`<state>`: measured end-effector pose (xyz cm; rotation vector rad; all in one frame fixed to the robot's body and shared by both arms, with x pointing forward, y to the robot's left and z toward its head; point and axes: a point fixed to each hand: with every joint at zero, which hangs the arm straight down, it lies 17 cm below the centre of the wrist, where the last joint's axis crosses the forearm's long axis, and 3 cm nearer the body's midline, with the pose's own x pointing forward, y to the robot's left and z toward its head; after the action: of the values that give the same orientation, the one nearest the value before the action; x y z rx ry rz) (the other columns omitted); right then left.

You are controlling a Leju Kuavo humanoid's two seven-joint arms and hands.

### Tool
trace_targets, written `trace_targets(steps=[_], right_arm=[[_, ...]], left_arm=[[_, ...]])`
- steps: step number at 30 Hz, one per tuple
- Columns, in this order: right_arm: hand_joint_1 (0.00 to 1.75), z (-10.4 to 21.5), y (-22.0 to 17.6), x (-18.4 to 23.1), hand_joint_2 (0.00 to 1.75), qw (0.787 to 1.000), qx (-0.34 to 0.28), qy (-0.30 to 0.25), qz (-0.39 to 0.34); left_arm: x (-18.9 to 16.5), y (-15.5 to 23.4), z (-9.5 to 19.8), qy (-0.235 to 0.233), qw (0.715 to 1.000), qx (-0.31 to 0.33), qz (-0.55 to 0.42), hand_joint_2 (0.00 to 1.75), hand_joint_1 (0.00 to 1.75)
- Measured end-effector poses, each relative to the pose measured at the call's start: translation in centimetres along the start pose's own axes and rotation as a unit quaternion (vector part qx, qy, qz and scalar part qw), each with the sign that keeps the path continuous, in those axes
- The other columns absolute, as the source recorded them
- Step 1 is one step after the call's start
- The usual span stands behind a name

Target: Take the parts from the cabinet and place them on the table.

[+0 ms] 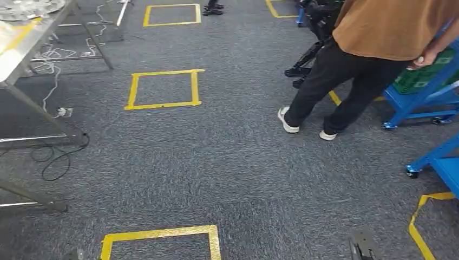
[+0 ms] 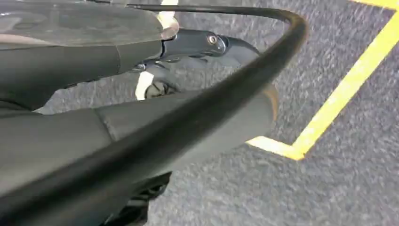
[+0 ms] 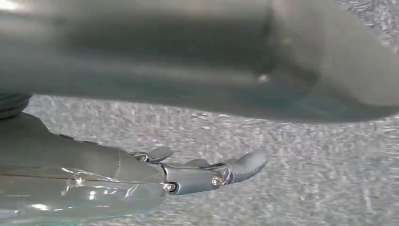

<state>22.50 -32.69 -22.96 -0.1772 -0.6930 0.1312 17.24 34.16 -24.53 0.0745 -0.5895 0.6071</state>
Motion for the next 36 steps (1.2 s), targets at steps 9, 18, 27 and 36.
trace_targets(steps=[9,18,27,36], right_arm=[[0.0,0.2,-0.1,-0.6,0.0,1.0,-0.003,0.006,-0.002],[0.0,0.1,-0.1,-0.5,0.0,1.0,-0.004,0.006,-0.005],[0.0,0.0,0.0,-0.4,0.0,1.0,-0.001,0.01,-0.006],[0.0,0.1,0.2,-0.6,0.0,1.0,0.002,0.018,-0.023]], left_arm=[[-0.5,-0.1,0.2,0.003,1.0,-0.004,-0.002,0.0,0.0],[-0.1,-0.4,0.1,0.0,1.0,-0.008,-0.002,0.0,0.0],[-0.2,0.0,0.1,0.0,1.0,-0.007,-0.002,0.0,0.0],[-0.3,-0.2,0.2,0.001,1.0,-0.011,0.001,0.0,0.0]])
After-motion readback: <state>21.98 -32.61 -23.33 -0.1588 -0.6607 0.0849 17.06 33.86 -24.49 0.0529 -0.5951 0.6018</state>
